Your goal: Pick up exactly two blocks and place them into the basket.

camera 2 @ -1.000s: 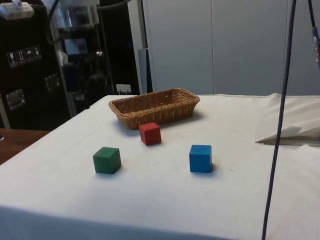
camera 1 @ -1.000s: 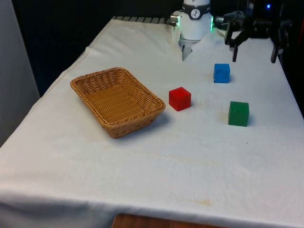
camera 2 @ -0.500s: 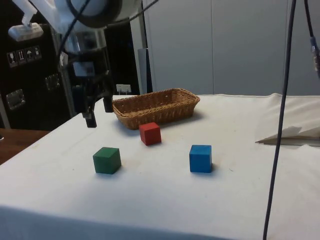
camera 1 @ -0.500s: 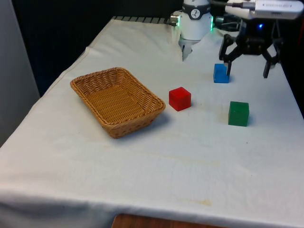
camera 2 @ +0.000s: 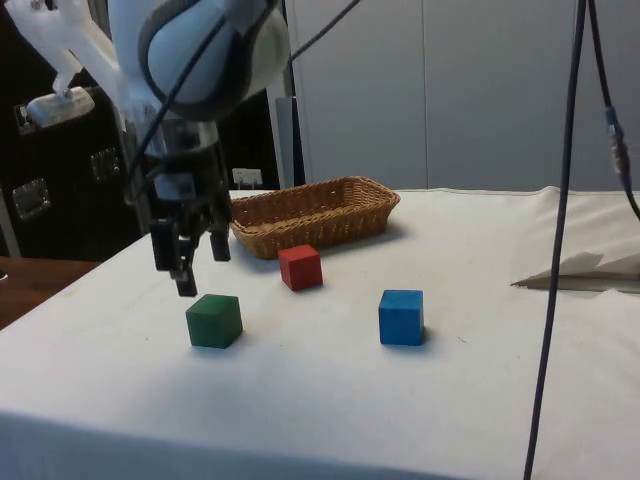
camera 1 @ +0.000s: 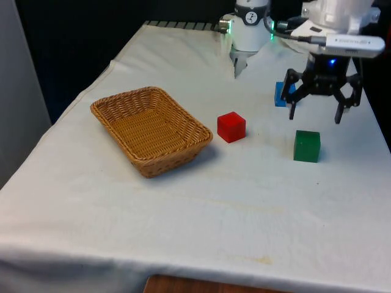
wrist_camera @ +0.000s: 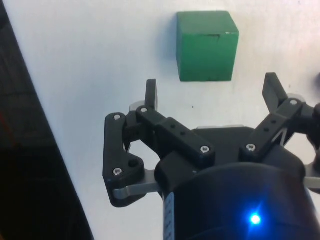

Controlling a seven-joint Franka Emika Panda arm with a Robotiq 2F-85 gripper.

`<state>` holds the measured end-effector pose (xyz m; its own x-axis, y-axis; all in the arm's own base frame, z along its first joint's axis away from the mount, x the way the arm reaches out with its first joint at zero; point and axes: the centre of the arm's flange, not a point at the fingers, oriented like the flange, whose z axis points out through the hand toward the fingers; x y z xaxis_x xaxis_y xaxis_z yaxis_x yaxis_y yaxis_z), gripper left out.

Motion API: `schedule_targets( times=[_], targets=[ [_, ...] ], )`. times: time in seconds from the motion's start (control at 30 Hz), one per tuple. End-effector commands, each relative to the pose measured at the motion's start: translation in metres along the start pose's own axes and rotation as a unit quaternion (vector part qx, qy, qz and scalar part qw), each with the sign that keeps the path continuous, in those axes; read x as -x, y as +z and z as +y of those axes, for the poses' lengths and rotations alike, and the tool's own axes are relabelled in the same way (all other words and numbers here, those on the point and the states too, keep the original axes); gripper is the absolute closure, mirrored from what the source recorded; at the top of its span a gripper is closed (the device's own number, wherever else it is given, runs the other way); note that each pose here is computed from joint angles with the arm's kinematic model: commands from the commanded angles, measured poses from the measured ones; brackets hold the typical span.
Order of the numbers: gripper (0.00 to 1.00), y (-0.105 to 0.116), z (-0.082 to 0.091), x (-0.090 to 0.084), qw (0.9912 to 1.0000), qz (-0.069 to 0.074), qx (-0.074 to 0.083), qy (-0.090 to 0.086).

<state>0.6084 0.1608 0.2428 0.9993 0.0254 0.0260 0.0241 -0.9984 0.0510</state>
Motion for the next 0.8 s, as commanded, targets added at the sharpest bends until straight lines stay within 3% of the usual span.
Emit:
schedule_targets(
  times=[0.0,0.23,0.27,0.47,0.5,0.53,0.73,0.77],
  targets=[
    [0.0,0.007,-0.002,0.0,0.99998,0.005,-0.005,-0.001],
    [0.0,0.029,-0.004,0.002,0.99992,0.004,0.011,-0.002],
    [0.0,0.034,-0.004,0.001,0.99994,0.009,0.006,-0.003],
    [0.0,0.058,-0.006,0.003,0.99977,0.011,0.017,-0.006],
    [0.0,0.057,-0.004,0.004,0.99966,0.007,0.025,-0.005],
    [0.0,0.062,-0.006,0.003,0.99972,0.012,0.019,-0.007],
    [0.0,0.078,-0.006,0.001,0.99942,0.02,0.027,-0.007],
    [0.0,0.078,-0.005,0.001,0.99924,0.018,0.034,-0.006]
  ],
)
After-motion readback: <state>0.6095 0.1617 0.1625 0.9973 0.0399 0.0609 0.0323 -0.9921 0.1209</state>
